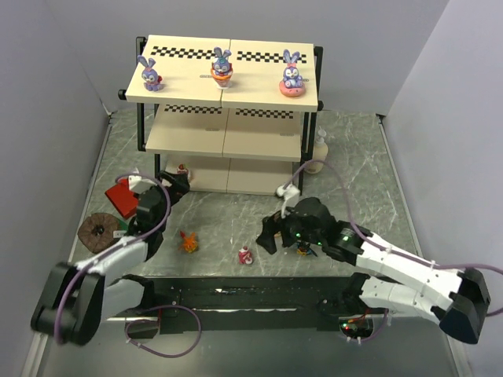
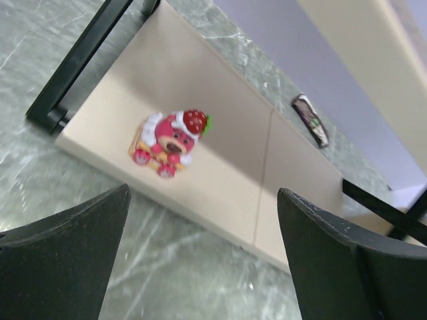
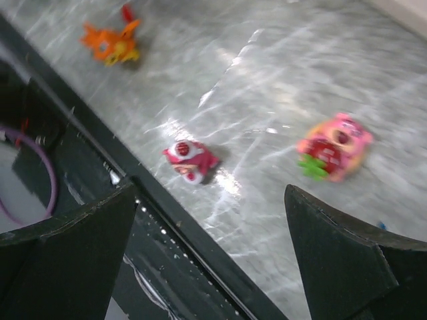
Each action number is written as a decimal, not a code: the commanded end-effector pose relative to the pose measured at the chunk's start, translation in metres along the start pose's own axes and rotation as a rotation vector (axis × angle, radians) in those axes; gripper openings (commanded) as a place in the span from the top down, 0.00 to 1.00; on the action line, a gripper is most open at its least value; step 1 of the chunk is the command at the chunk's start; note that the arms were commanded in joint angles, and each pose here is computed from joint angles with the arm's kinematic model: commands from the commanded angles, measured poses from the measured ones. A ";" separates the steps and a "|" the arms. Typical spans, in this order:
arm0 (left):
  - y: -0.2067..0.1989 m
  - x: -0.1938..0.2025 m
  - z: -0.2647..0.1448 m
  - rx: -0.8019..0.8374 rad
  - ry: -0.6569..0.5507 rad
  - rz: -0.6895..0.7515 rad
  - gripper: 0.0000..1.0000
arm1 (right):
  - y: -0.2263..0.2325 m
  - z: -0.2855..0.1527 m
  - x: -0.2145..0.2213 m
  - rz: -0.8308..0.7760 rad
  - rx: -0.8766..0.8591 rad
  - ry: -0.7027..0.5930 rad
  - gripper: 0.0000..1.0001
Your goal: Place and organize the plastic toys onto the shelf
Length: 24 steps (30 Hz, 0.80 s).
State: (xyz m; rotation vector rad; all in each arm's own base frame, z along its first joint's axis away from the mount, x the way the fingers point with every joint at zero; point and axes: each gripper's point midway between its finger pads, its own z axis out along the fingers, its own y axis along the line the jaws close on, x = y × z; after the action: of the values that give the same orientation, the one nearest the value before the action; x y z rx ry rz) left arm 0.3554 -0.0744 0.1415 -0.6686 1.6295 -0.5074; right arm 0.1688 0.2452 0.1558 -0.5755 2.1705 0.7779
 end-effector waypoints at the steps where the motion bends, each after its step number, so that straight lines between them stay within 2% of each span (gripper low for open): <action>1: 0.003 -0.003 -0.029 -0.002 0.027 -0.033 0.04 | 0.044 0.022 -0.005 -0.172 -0.170 -0.039 0.02; 4: -0.010 -0.016 -0.045 0.043 0.018 -0.032 0.04 | 0.057 0.040 0.011 -0.244 -0.179 0.019 0.03; 8: -0.008 -0.020 -0.063 0.013 0.066 0.005 0.04 | 0.053 0.063 0.026 -0.263 -0.129 0.078 0.06; 12: -0.030 -0.036 -0.080 0.072 0.075 -0.040 0.04 | 0.048 0.081 0.048 -0.268 -0.103 0.142 0.16; 19: -0.050 -0.052 -0.096 0.118 0.093 -0.047 0.04 | 0.051 0.100 0.061 -0.261 -0.105 0.159 0.18; 24: -0.067 -0.073 -0.109 0.150 0.080 -0.024 0.04 | 0.039 0.113 0.063 -0.233 -0.015 0.163 0.23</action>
State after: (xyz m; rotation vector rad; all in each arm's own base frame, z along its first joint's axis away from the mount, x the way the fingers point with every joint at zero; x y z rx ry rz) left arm 0.2742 -0.0762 0.2259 -0.6139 1.6563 -0.6490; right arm 0.1407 0.3207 0.0437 -1.0176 2.2482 0.6631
